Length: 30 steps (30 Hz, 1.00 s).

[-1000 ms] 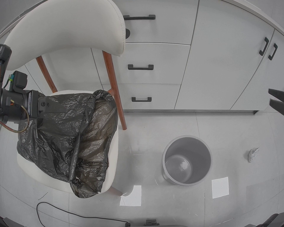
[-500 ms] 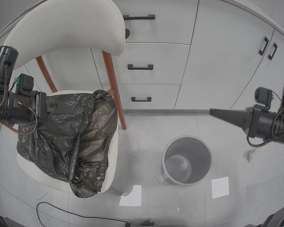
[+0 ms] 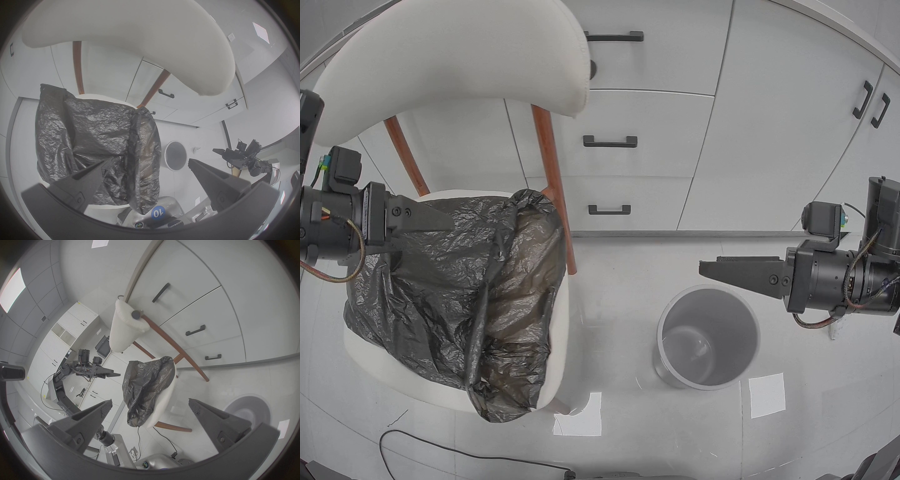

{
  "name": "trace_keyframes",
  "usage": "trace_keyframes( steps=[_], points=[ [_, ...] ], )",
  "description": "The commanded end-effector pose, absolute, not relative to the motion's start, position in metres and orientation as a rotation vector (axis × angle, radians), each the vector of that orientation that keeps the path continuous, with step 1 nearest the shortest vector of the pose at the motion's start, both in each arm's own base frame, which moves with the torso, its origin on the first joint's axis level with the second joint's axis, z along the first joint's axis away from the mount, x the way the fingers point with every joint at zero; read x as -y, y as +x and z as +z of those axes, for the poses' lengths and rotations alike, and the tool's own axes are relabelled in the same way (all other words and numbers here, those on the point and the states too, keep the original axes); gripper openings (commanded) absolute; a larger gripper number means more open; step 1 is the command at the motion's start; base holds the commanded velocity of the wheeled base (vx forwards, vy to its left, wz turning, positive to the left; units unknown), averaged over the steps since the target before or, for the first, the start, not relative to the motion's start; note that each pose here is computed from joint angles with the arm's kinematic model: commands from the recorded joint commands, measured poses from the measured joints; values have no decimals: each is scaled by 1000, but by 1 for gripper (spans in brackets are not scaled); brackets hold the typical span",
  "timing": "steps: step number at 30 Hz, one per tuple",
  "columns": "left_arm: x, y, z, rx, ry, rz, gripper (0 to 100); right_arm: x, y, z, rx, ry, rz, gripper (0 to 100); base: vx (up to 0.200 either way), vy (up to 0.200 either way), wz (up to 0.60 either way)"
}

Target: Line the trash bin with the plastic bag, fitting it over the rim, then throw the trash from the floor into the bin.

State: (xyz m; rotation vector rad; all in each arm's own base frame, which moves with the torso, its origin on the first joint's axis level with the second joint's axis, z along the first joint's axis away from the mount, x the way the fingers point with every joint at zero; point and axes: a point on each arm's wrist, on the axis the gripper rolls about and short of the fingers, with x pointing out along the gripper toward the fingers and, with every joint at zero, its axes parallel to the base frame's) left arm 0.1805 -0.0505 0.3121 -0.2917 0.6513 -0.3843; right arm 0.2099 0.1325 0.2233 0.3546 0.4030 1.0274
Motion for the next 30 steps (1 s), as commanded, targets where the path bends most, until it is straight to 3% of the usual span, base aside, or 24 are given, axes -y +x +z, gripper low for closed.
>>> trace_keyframes(
  steps=[1,4,15,30],
  points=[
    [52,178,309,-667,-293,-392,100,-143,213,222,-415,347,1036,100,0,200,0],
    [59,176,296,-716,-268,-424,100,-149,215,223,-417,345,1046,100,0,200,0],
    [98,197,260,-902,-207,-522,100,-151,212,220,-463,339,1048,100,0,0,0],
    [126,236,248,-918,-173,-553,100,-142,197,215,-499,336,1041,100,0,0,0]
  ],
)
